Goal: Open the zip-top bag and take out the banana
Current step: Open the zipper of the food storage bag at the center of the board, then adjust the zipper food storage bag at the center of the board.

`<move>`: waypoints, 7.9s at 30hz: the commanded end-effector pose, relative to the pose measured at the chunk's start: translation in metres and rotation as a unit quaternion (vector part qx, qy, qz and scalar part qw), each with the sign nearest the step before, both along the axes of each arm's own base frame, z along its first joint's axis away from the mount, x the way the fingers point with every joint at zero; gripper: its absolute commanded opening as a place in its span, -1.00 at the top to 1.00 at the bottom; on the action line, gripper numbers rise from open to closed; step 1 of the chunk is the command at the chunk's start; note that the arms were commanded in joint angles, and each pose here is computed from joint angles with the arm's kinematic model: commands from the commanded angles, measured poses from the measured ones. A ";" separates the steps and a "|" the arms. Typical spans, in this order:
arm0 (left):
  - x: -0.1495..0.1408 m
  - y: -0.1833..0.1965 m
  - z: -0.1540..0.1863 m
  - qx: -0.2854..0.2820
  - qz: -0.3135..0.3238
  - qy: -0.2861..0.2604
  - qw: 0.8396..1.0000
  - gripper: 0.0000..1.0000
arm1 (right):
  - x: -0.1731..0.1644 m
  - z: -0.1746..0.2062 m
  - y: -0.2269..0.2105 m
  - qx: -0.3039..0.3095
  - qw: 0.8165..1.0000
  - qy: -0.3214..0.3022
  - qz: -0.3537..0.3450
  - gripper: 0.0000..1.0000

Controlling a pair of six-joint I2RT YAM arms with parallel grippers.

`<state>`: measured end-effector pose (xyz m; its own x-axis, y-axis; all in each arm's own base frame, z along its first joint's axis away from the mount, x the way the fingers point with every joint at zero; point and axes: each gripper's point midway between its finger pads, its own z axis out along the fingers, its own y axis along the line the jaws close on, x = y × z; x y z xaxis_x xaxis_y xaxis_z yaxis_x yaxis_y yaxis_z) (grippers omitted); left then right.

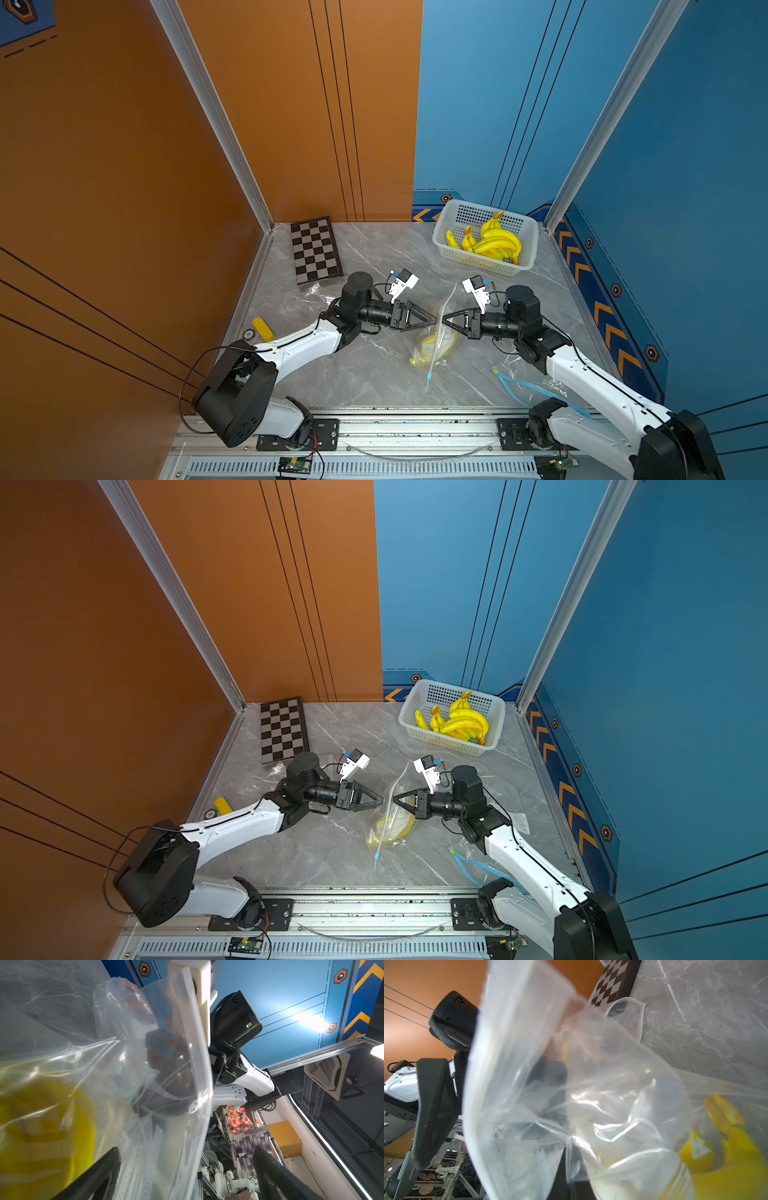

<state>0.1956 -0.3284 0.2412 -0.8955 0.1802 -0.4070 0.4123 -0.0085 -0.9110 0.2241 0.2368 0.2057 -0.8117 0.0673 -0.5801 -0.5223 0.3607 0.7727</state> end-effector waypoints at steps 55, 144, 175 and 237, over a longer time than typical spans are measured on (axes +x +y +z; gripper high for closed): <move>-0.015 -0.006 0.022 -0.004 -0.064 -0.074 0.995 -0.97 | -0.008 0.013 -0.026 0.027 0.999 -0.009 -0.024 1.00; 0.009 0.029 0.013 0.035 0.059 -0.086 0.994 1.00 | -0.005 0.110 0.004 -0.129 0.983 0.026 -0.125 1.00; 0.028 0.051 0.060 0.014 0.112 -0.128 0.985 1.00 | -0.011 -0.071 0.000 -0.425 0.890 0.159 -0.055 1.00; 0.034 0.096 -0.179 0.309 0.194 0.079 0.928 1.00 | 0.011 -0.109 0.032 -0.282 0.949 0.139 0.008 -0.74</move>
